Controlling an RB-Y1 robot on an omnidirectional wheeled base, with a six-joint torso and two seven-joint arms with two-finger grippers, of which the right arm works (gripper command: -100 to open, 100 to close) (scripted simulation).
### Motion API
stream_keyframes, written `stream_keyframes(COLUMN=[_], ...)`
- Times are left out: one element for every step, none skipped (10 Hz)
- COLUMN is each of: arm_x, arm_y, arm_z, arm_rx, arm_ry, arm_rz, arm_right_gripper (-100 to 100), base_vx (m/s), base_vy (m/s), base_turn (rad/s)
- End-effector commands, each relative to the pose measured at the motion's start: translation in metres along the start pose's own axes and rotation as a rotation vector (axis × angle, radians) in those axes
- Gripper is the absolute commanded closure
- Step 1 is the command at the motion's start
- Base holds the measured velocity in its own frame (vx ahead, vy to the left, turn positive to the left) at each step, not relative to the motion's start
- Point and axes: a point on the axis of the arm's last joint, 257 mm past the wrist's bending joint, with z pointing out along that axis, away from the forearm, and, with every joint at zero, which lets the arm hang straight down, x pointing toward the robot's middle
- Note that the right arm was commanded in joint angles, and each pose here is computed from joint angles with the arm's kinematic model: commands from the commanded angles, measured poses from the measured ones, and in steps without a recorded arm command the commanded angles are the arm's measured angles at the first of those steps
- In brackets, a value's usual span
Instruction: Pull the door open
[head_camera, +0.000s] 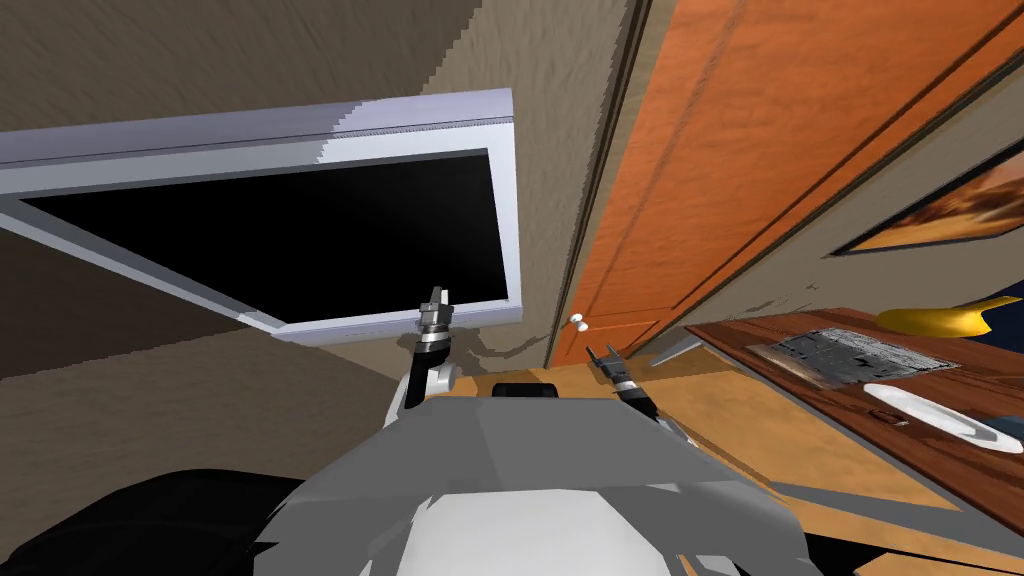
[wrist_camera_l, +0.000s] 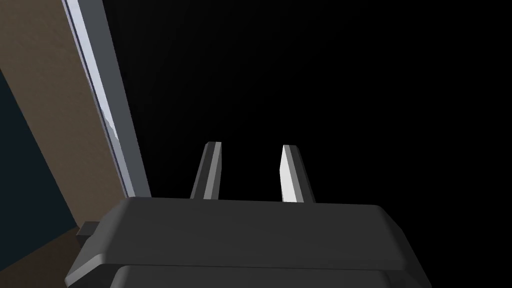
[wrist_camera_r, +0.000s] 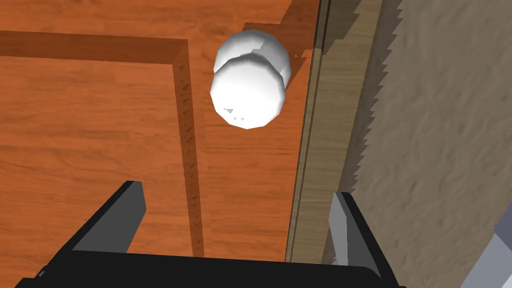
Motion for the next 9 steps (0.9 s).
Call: stream_keyframes(arm_x=[0.0, -0.001, -0.001, -0.001, -0.001, -0.001, -0.001, -0.001, -0.001], arm_y=[0.0, 0.0, 0.0, 0.0, 0.0, 0.0, 0.0, 0.0, 0.0], arm_z=[0.0041, 0.0069, 0.0096, 0.0119, 0.0137, 0.0148, 0.0141, 0.0141, 0.0141], arm_rx=[0.007, 0.011, 0.016, 0.02, 0.023, 0.025, 0.023, 0.023, 0.023], arm_ry=[-0.002, -0.004, -0.005, -0.005, -0.006, -0.007, -0.007, -0.007, -0.007], arm_rz=[-0.002, -0.003, -0.004, -0.004, -0.005, -0.005, -0.005, -0.005, -0.005], arm_right_gripper=[-100, -100, -100, -100, -100, -100, -100, 100, 100], base_vx=[0.19, 0.193, 0.204, 0.167, 0.124, 0.087, -0.017, -0.058, -0.027], base_vy=[-0.007, 0.019, -0.002, -0.05, -0.011, 0.007, -0.015, -0.016, 0.006], base_turn=[0.039, 0.051, 0.076, 0.07, 0.046, 0.016, 0.035, 0.016, -0.036])
